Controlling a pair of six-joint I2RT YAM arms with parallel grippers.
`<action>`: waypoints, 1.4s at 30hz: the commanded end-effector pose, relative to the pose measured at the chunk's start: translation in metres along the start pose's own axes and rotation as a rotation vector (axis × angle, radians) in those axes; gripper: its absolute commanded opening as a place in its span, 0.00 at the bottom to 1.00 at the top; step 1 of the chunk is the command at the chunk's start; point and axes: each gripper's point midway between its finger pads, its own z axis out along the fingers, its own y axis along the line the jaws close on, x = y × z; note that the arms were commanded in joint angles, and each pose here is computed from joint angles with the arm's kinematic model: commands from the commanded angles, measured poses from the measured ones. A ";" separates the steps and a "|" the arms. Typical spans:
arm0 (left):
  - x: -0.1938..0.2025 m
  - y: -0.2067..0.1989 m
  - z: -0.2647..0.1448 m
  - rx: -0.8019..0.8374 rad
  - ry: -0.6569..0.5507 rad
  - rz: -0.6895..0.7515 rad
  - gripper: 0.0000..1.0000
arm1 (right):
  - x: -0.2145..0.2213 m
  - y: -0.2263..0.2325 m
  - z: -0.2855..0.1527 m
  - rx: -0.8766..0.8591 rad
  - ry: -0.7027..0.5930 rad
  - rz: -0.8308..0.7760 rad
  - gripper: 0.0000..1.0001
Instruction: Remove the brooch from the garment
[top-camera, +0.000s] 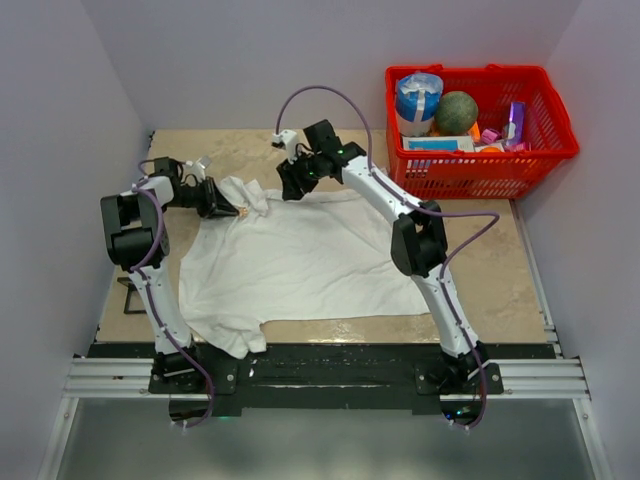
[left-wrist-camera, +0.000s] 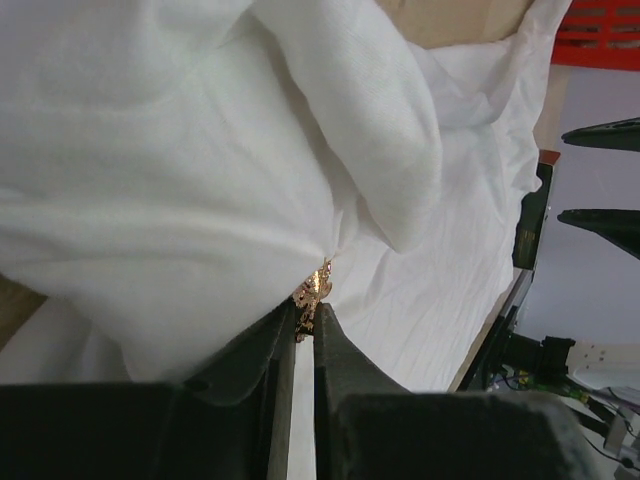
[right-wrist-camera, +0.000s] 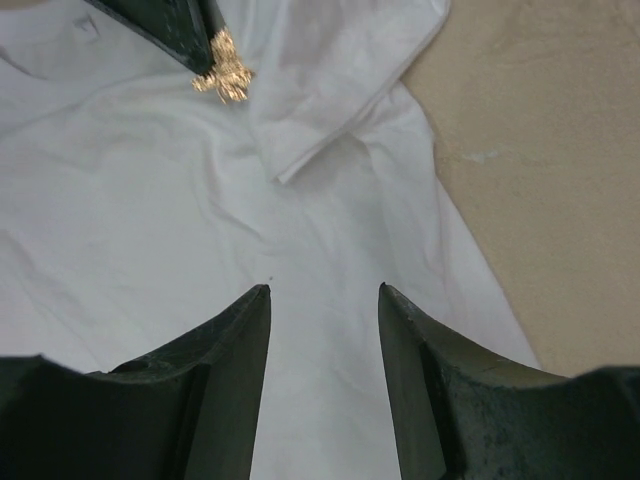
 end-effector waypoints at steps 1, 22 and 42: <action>0.013 -0.028 -0.011 0.086 0.012 0.047 0.00 | -0.059 0.047 0.000 -0.166 -0.194 0.045 0.51; 0.085 -0.017 0.005 -0.019 0.163 0.106 0.20 | 0.019 0.080 0.060 -0.240 -0.025 0.178 0.49; 0.070 -0.025 0.009 0.086 0.094 -0.031 0.19 | 0.033 0.067 0.088 -0.142 0.008 0.211 0.56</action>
